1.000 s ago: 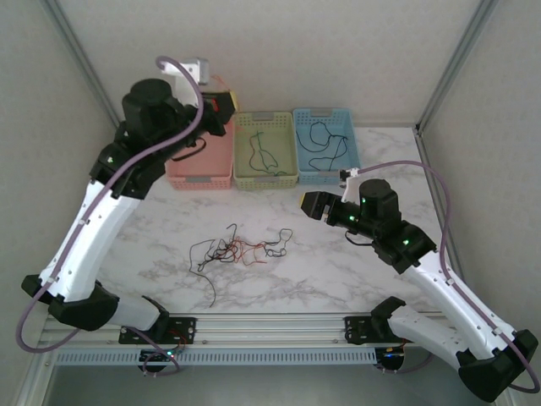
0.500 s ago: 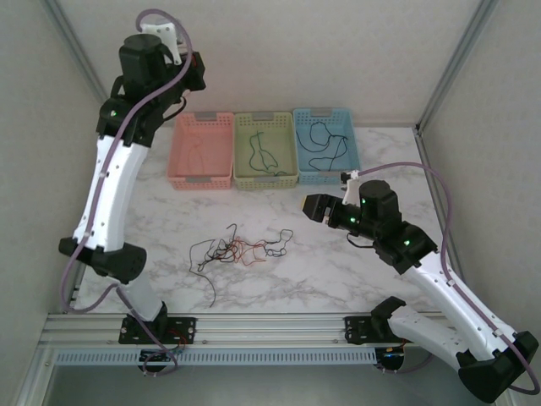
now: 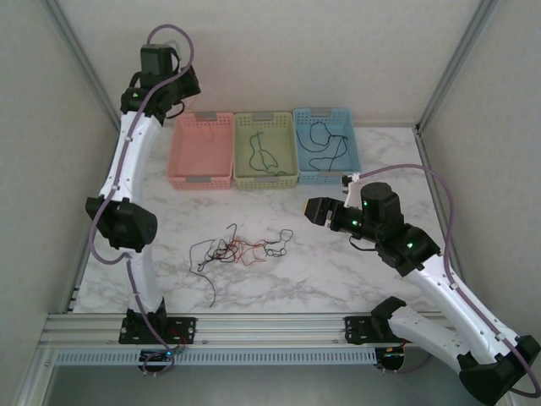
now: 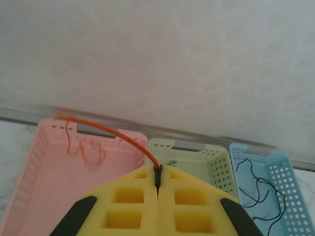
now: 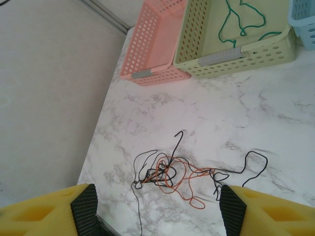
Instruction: Untangle the cables
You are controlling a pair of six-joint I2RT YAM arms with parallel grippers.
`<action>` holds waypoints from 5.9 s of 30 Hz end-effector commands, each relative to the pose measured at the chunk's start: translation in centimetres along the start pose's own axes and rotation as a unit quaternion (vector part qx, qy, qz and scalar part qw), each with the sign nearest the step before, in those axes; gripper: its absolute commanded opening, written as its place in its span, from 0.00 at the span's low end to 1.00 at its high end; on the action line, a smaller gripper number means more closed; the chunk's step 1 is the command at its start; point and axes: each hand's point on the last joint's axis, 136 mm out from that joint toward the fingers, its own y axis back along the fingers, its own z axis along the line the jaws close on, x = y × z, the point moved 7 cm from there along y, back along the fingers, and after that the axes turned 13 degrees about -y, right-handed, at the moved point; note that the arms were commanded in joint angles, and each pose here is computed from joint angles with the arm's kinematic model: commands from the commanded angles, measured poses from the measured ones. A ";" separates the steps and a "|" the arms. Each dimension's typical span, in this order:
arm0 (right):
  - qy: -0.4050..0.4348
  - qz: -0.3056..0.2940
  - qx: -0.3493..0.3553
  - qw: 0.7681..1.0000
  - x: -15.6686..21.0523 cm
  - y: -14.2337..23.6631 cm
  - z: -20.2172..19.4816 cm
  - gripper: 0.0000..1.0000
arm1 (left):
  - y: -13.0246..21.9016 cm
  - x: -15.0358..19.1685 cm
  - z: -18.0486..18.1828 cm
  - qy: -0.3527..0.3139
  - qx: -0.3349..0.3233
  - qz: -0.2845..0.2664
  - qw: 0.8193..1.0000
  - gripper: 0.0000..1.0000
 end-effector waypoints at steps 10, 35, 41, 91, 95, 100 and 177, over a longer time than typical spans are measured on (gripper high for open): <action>-0.011 -0.003 0.005 1.000 0.0 -0.6 -0.7 0.69 | -3.1 8.6 -0.3 0.032 0.031 0.097 0.994 0.48; -0.082 0.099 0.095 0.987 3.5 -10.1 -6.6 0.59 | 18.5 21.6 -4.4 0.069 0.160 0.102 0.979 0.68; -0.073 0.168 0.128 0.975 6.3 -15.7 -6.3 0.50 | 17.9 30.2 -2.7 0.127 0.143 0.178 0.965 0.69; 0.089 0.116 0.276 0.950 5.1 -13.9 -6.8 0.00 | 17.6 35.7 -4.3 0.071 0.151 0.235 0.958 0.72; 0.074 0.117 0.236 0.962 5.1 -13.2 -6.8 0.00 | 17.4 33.8 -5.9 0.060 0.199 0.222 0.953 0.72; 0.062 0.123 0.197 0.971 5.2 -12.8 -6.1 0.00 | 17.7 32.3 -10.0 -0.009 0.262 0.208 0.942 0.70; -0.115 -0.077 0.162 0.977 -4.6 1.2 -11.0 0.00 | 14.0 38.5 -11.4 -0.136 0.184 0.249 0.941 0.00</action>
